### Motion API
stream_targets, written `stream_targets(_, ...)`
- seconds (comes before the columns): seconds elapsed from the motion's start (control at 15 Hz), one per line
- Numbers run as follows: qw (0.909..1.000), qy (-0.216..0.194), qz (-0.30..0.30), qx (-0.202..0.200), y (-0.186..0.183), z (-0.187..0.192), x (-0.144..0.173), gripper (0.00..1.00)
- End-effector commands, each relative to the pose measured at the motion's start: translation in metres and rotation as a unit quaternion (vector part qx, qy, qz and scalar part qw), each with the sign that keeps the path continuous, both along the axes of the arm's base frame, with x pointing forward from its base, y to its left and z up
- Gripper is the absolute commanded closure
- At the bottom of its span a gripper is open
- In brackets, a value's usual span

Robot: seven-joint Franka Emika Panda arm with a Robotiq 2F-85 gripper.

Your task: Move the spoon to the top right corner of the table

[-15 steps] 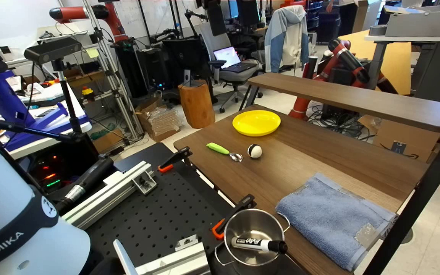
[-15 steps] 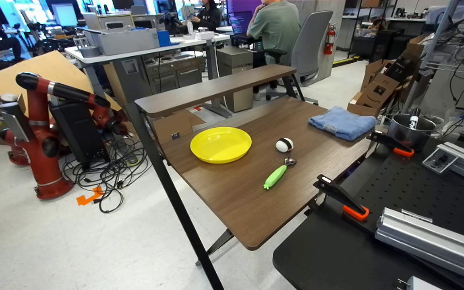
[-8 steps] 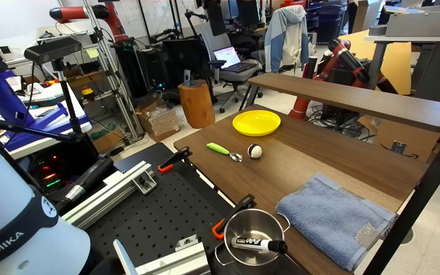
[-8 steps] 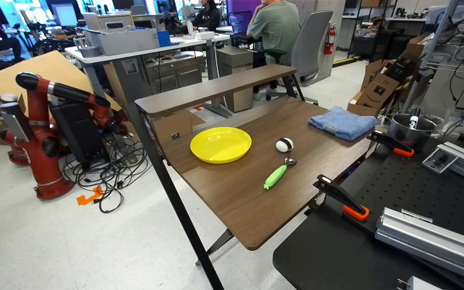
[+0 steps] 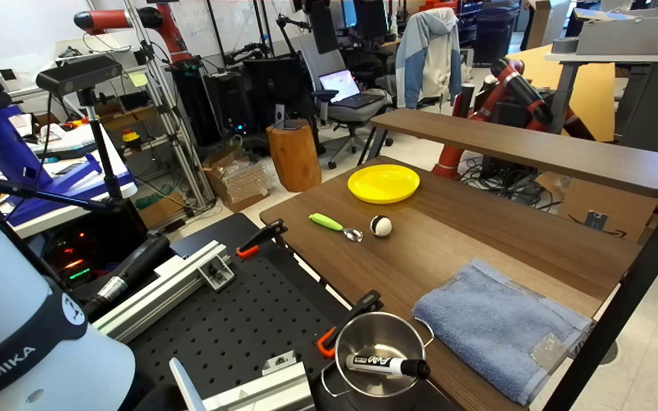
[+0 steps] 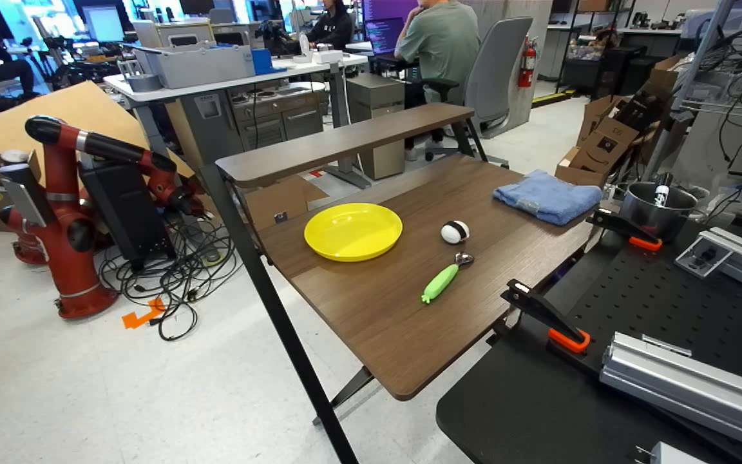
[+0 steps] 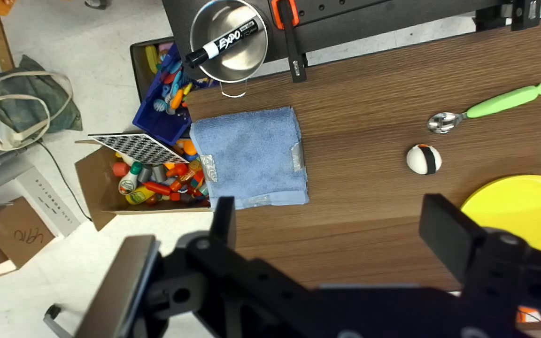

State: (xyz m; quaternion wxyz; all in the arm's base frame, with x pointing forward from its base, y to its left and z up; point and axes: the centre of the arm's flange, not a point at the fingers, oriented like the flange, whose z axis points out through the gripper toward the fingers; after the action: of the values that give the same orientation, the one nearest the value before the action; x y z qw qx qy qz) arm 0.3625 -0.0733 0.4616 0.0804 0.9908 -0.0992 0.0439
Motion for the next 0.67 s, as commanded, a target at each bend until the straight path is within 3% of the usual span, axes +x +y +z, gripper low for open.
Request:
stream_targets(0.0,1.0000,0.000,0.000,0.000,0.000,0.000,0.000,0.00)
stream_targets(0.13,1.0000,0.000,0.000,0.000,0.000,0.000,0.000,0.00)
stream_targets(0.27,0.9995,0.008,-0.017,0.027,0.015,-0.012,0.006,0.00)
stream_targets(0.6,0.9923,0.037,-0.059,0.102,0.081,-0.067,0.013,0.00)
